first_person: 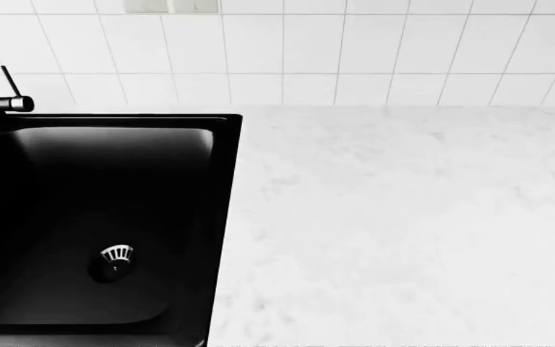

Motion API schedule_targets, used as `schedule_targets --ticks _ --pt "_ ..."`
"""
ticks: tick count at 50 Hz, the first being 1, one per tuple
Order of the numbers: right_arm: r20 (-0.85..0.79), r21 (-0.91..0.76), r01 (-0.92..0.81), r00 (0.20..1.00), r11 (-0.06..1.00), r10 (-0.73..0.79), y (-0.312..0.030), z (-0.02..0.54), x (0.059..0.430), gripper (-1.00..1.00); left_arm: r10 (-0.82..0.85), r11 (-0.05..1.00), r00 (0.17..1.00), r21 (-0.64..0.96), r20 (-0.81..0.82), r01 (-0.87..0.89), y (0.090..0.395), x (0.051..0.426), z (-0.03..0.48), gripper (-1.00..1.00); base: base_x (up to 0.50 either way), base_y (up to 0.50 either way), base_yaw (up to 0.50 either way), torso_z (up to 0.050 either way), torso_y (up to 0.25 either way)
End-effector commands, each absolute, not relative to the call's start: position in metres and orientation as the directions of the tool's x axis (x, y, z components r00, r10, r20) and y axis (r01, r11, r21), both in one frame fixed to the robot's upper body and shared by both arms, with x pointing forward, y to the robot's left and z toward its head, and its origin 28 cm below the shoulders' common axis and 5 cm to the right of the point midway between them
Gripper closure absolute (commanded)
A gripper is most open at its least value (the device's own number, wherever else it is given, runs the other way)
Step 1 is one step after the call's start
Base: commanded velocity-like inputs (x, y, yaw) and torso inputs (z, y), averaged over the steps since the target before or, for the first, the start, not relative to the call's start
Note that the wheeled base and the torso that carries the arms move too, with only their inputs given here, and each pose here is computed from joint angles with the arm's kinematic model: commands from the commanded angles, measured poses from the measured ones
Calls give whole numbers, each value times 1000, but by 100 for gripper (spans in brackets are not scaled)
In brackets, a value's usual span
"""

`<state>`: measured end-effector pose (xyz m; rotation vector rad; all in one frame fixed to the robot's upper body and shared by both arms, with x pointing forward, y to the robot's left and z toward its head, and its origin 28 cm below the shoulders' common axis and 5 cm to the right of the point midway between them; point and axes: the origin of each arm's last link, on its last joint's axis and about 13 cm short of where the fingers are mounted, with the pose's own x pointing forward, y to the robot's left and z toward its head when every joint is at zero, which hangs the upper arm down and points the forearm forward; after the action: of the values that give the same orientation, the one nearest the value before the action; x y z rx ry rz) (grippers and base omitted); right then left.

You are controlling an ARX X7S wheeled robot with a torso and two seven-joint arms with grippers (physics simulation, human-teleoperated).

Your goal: Pick and place the shaker into the drawer. Then close the cabinet.

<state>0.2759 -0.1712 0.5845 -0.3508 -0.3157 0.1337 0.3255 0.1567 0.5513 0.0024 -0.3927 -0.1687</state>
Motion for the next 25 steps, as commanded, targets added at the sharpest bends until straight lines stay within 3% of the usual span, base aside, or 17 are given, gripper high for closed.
schedule_targets --ticks 1,10,11,20,25 --pt "279 -349 -79 943 934 184 -171 584 276 -100 -167 986 914 44 371 162 157 328 548 -100 0 0 0 0 0" --pt "282 -347 -70 943 935 175 -173 584 276 -100 -188 981 913 18 362 195 155 328 547 -100 0 0 0 0 0" --pt "283 -347 -67 943 935 173 -173 584 276 -100 -190 980 915 17 355 197 155 329 546 100 0 0 0 0 0" --pt "282 -348 -58 945 936 164 -177 583 277 -100 -193 980 916 25 351 197 155 333 541 100 0 0 0 0 0" --pt "278 -347 -58 947 936 162 -178 583 277 -100 -122 987 885 -36 450 154 159 326 556 100 0 0 0 0 0"
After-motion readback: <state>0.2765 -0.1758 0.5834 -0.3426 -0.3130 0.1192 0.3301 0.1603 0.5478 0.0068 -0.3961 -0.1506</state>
